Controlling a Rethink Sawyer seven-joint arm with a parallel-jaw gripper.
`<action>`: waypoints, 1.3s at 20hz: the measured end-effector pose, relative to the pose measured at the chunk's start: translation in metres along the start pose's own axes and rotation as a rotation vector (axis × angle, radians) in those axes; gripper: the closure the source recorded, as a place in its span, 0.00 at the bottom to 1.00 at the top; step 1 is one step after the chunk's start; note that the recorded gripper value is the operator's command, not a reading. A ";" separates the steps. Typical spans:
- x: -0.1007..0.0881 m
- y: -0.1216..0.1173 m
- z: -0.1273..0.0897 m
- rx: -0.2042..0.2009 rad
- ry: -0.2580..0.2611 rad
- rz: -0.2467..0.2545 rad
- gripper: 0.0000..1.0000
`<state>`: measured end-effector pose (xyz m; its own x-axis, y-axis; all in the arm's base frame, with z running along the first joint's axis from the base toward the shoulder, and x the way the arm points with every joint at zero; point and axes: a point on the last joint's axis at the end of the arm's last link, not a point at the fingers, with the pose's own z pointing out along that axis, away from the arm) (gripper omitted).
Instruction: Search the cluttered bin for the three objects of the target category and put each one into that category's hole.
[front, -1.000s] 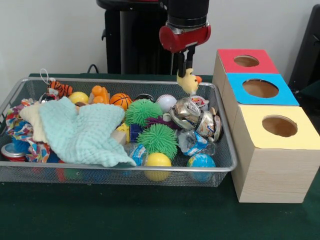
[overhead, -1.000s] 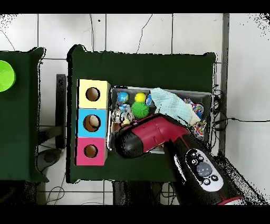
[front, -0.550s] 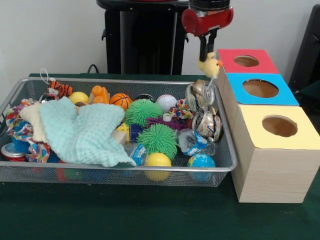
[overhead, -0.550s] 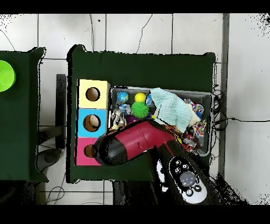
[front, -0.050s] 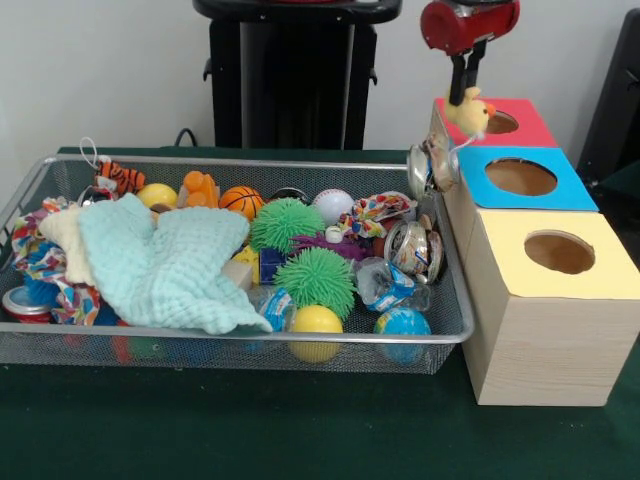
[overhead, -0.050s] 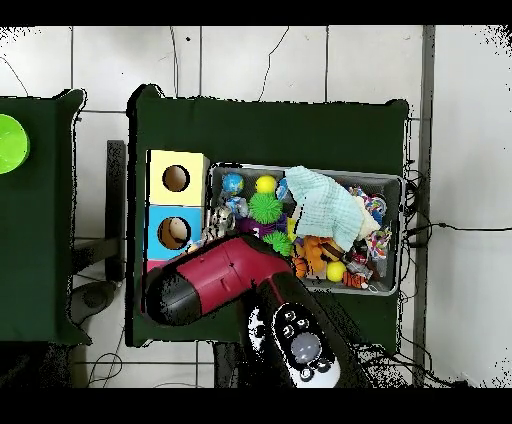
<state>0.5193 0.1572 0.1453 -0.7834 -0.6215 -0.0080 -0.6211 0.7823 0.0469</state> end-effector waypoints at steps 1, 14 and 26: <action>-0.001 0.004 0.001 0.000 0.003 -0.005 1.00; 0.014 0.008 0.009 0.026 0.054 0.019 1.00; 0.035 0.019 0.034 0.004 0.136 0.053 1.00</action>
<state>0.4794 0.1523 0.1117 -0.8047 -0.5793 0.1297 -0.5796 0.8139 0.0395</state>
